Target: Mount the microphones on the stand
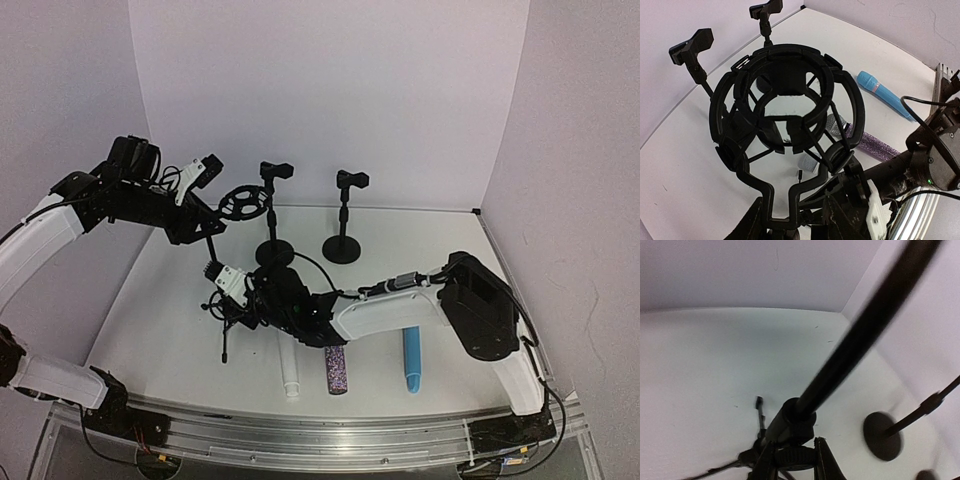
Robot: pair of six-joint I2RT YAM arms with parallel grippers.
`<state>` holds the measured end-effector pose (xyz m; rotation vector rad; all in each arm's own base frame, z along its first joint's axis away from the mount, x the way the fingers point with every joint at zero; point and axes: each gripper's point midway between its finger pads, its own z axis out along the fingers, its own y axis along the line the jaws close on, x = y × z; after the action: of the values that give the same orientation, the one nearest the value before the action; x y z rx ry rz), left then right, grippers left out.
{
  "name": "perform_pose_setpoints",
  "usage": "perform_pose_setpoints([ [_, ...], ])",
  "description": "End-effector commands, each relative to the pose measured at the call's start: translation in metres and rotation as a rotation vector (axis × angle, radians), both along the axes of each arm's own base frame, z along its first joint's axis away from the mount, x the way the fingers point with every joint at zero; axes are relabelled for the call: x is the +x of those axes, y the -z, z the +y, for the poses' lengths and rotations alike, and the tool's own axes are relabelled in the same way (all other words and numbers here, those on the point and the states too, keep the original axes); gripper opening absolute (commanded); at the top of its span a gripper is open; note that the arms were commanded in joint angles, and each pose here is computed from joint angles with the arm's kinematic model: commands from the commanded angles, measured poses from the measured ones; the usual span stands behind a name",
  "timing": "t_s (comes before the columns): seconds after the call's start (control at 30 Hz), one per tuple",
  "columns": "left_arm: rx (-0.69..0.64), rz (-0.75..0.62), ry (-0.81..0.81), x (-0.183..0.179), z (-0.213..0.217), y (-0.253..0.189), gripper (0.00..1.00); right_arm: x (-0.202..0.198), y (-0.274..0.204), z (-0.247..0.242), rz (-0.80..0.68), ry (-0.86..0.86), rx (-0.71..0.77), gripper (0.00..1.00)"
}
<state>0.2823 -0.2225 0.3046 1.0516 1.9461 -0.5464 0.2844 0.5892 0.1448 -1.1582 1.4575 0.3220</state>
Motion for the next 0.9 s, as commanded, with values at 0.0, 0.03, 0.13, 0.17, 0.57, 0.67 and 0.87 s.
perform_pose_setpoints([
  [0.0,-0.056,-0.101,0.017,-0.001,-0.003,-0.034,0.00,-0.002,-0.039,-0.011,0.701,0.035,0.427,0.01],
  [0.03,-0.057,-0.100,0.021,-0.001,-0.003,-0.034,0.00,0.000,-0.036,-0.011,0.879,0.054,0.513,0.00],
  [0.13,-0.060,-0.097,0.025,-0.001,-0.005,-0.033,0.00,0.002,-0.033,-0.009,1.183,0.099,0.713,0.00],
  [0.17,-0.061,-0.097,0.026,0.000,-0.005,-0.033,0.00,0.004,-0.032,-0.008,1.263,0.121,0.780,0.00],
  [0.57,-0.065,-0.115,0.034,0.002,-0.007,-0.039,0.00,0.047,-0.023,0.008,1.834,0.209,1.503,0.00],
  [0.67,-0.066,-0.116,0.035,0.002,-0.007,-0.040,0.00,0.054,-0.029,0.005,1.831,0.220,1.620,0.00],
  [0.87,-0.063,-0.111,0.032,0.002,-0.006,-0.039,0.00,0.060,-0.024,-0.002,1.851,0.284,1.737,0.00],
])
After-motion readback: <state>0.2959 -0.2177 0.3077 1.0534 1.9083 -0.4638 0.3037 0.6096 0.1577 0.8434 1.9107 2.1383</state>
